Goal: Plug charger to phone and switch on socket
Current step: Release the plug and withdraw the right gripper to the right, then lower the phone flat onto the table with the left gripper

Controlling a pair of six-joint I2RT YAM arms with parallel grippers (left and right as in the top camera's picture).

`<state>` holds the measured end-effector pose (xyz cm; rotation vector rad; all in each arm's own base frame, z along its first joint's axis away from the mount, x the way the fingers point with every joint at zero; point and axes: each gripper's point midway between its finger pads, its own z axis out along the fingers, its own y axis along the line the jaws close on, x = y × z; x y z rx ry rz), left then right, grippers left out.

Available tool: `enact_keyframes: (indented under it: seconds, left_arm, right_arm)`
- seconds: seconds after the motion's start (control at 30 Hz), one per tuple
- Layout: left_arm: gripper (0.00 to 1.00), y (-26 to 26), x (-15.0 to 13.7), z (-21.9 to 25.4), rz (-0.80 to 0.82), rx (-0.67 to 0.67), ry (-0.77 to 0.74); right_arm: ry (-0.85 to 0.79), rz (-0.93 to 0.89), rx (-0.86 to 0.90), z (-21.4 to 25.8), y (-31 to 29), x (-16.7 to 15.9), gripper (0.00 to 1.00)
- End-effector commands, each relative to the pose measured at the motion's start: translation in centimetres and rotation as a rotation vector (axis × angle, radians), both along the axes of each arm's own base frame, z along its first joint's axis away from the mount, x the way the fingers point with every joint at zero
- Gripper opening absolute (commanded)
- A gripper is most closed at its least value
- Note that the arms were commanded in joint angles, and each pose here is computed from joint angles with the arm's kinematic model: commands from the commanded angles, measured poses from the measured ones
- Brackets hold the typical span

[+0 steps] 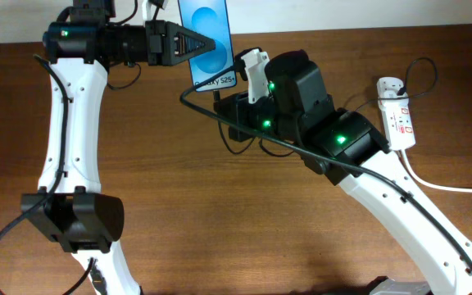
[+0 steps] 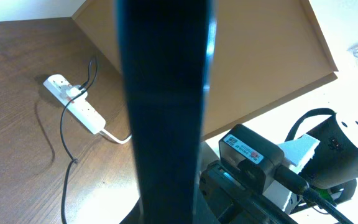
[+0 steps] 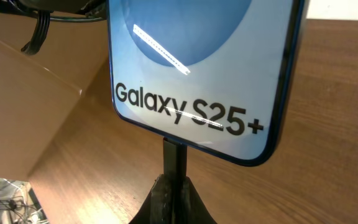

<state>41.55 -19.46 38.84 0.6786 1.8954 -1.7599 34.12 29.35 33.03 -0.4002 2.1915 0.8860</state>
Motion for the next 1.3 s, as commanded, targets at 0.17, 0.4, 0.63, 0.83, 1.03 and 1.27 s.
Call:
enact_keyframes:
  seconds: [0.17,0.4,0.63,0.83,1.03,1.27]
  left_arm:
    - [0.00,-0.9,-0.9,-0.3,-0.008,0.029,-0.011]
    - [0.00,-1.0,-1.4,0.1,-0.030,0.004,0.007]
    - [0.00,-1.0,-1.4,0.1,-0.029,0.004,0.007]
    - [0.00,-0.5,0.4,-2.4,0.073,0.148,-0.001]
    - [0.00,-0.3,0.9,-8.8,0.180,0.438,0.122]
    - [0.00,-5.4,-5.1,-15.0,0.028,0.580,0.396]
  right_arm:
    - [-0.151,-0.060,0.066,5.6,-0.6,1.5,0.05]
    - [-0.142,-0.113,0.099,6.1,-0.8,2.1,0.07]
    - [-0.158,-0.113,0.110,6.5,-0.8,2.3,0.10]
    - [-0.121,-0.137,0.072,6.1,-2.1,1.4,0.72]
    - [0.181,-0.412,-0.086,1.2,-14.2,1.4,0.99]
    - [0.464,-0.702,-0.222,-5.3,-25.1,1.7,0.99]
